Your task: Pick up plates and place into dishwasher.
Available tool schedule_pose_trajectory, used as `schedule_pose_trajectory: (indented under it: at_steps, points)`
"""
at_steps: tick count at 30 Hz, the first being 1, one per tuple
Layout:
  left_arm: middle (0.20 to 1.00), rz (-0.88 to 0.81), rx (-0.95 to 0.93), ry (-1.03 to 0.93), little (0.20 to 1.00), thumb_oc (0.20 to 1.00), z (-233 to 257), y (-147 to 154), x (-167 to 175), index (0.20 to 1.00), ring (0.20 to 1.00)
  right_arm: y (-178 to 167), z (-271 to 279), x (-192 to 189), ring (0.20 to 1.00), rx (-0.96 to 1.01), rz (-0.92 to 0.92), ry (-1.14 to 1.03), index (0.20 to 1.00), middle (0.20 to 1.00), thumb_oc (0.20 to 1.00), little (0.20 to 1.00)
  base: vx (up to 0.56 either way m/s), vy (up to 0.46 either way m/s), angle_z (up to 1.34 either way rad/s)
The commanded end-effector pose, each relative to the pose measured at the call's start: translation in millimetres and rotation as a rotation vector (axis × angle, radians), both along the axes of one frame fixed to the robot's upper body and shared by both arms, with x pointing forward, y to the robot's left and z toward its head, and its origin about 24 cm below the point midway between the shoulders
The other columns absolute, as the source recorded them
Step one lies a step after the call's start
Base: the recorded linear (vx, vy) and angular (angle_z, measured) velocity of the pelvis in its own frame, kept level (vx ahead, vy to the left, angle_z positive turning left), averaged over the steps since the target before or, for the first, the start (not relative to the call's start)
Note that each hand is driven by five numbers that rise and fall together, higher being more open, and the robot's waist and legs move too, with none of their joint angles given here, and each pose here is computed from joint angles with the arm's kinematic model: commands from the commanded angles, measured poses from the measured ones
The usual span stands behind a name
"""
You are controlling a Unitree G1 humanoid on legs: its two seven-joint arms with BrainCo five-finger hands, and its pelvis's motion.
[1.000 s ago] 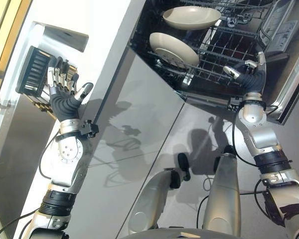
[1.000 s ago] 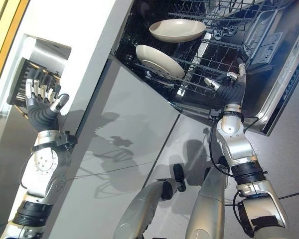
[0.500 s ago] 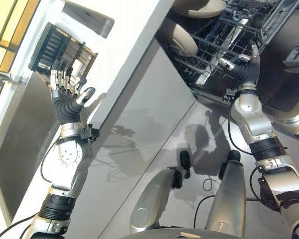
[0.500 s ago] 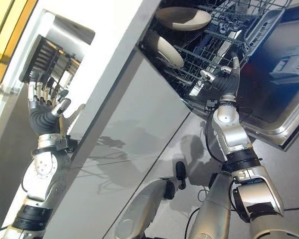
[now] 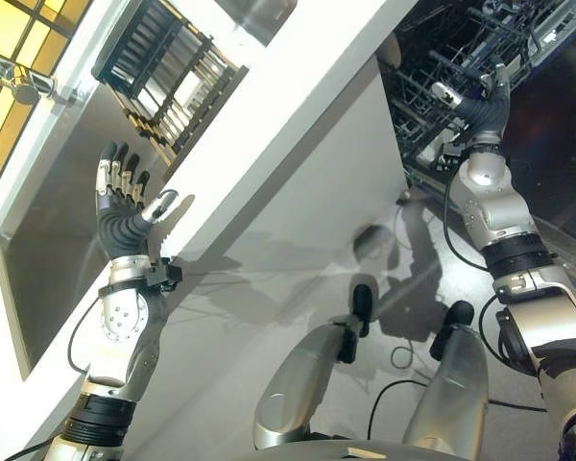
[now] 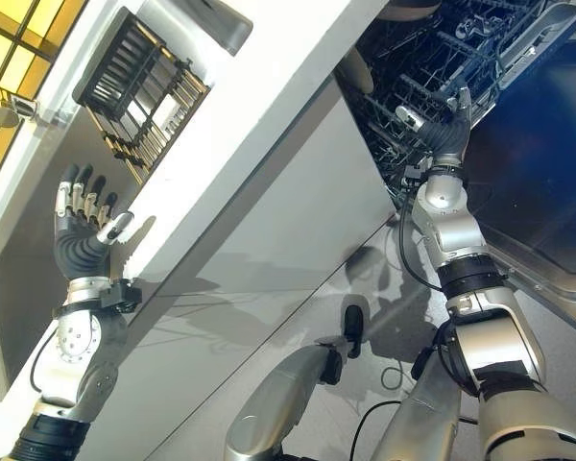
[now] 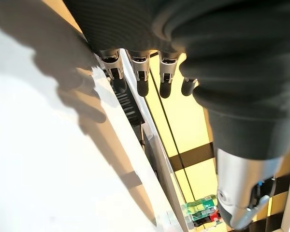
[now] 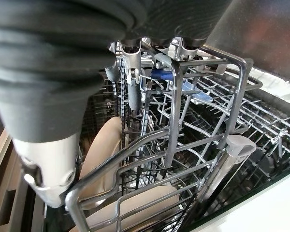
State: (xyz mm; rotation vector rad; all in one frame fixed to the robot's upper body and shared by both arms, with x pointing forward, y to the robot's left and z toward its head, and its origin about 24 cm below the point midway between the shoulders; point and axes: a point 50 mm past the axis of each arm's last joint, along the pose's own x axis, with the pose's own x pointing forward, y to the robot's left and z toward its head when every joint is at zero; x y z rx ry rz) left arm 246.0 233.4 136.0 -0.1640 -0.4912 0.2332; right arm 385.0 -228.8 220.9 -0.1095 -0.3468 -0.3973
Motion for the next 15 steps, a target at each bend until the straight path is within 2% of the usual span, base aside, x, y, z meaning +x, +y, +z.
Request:
schedule_pose_trajectory:
  at_steps: [1,7,15]
  points:
    - [1.0,0.052,0.048,-0.064,1.0,1.0,20.7,25.0,-9.1,1.0,1.0,84.3,74.1,8.4,1.0,-0.097,0.363,-0.205,1.0,1.0,1.0,1.0,-0.02,-0.054,0.07]
    - [1.0,0.037,0.058,-0.075,1.0,1.0,22.3,28.5,-11.2,1.0,1.0,94.9,74.9,7.6,1.0,-0.126,0.457,-0.205,1.0,1.0,1.0,1.0,0.0,-0.007,0.0]
    - [1.0,0.056,0.063,-0.091,1.0,1.0,30.6,33.5,-8.1,1.0,1.0,79.2,65.9,-1.4,1.0,-0.136,0.414,-0.21,1.0,1.0,1.0,1.0,-0.07,-0.029,0.04]
